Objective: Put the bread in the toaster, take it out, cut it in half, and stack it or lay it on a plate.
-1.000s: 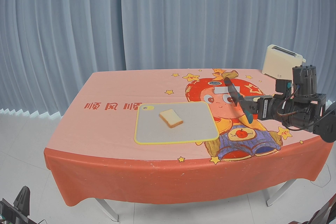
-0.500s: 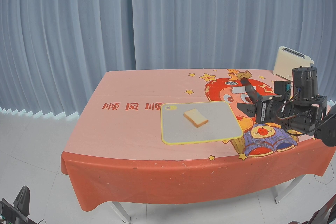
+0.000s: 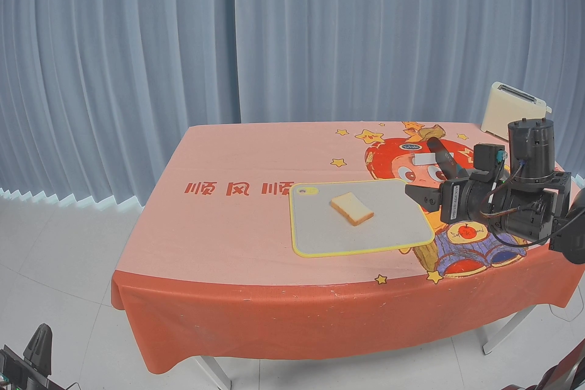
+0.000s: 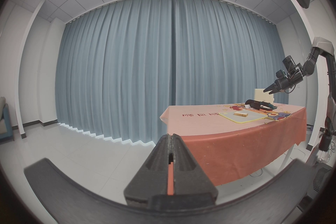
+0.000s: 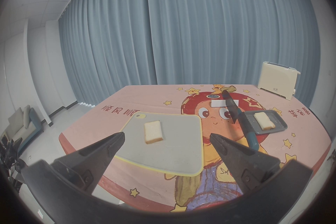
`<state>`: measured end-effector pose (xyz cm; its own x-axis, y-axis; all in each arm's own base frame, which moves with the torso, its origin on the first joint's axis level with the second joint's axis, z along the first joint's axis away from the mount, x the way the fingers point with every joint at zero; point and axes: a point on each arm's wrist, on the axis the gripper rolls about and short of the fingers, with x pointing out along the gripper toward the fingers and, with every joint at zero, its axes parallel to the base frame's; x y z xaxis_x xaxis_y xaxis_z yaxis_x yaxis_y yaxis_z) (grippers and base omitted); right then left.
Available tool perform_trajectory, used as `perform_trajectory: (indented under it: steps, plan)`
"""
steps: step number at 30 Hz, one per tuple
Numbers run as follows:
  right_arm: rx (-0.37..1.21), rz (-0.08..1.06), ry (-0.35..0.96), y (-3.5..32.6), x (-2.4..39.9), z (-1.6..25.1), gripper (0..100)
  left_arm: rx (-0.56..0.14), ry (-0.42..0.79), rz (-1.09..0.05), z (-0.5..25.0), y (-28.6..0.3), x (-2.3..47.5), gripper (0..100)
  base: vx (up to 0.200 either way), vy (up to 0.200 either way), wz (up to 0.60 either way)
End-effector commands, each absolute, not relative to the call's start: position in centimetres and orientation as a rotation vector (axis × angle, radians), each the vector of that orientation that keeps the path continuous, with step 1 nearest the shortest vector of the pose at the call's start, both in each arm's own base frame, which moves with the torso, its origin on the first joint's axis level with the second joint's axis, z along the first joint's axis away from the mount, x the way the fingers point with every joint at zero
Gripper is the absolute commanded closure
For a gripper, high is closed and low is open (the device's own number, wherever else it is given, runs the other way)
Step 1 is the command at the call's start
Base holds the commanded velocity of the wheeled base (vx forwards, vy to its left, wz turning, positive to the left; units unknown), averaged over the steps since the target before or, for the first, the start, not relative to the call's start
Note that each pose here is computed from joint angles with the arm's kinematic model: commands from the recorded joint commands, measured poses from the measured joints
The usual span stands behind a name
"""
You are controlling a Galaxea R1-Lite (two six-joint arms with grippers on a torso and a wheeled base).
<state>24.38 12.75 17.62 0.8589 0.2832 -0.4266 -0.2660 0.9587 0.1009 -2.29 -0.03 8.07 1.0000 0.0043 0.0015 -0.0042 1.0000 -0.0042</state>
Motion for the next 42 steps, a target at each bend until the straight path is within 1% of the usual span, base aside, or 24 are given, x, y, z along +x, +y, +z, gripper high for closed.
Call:
perform_trajectory:
  steps: [1,7,10,14,17,28,34,42]
  plan:
    - [0.040,0.297,0.446,12.9,24.1,17.8,0,-0.005,0.000,0.005,7.5,0.0,-2.3,100,0.000,0.000,0.00]
    - [0.044,0.312,0.423,13.0,23.5,18.5,0,-0.005,0.000,0.005,7.5,0.0,-2.3,100,0.000,0.000,0.00]
    - [0.047,0.342,0.401,13.6,23.1,19.2,0,-0.005,0.000,0.003,7.5,0.0,-2.3,100,0.000,0.000,0.00]
    - [0.047,0.348,0.386,14.1,23.8,19.9,0,-0.005,0.000,0.005,7.5,0.0,-2.3,100,0.000,0.000,0.00]
    - [0.050,0.348,0.384,14.8,25.2,19.9,0,-0.005,0.000,0.005,7.5,0.0,-2.3,100,0.000,0.000,0.00]
    - [0.030,0.345,0.426,17.0,28.5,18.1,0,-0.005,0.000,0.003,7.5,0.0,-2.3,100,0.000,0.000,0.00]
    - [0.028,0.347,0.446,17.4,29.6,17.3,0,-0.005,0.000,0.003,7.5,0.0,-2.3,100,0.000,0.000,0.00]
    - [-0.014,0.392,0.524,20.3,30.5,14.0,0,-0.005,0.000,0.003,7.5,0.0,-2.3,100,0.000,0.000,0.00]
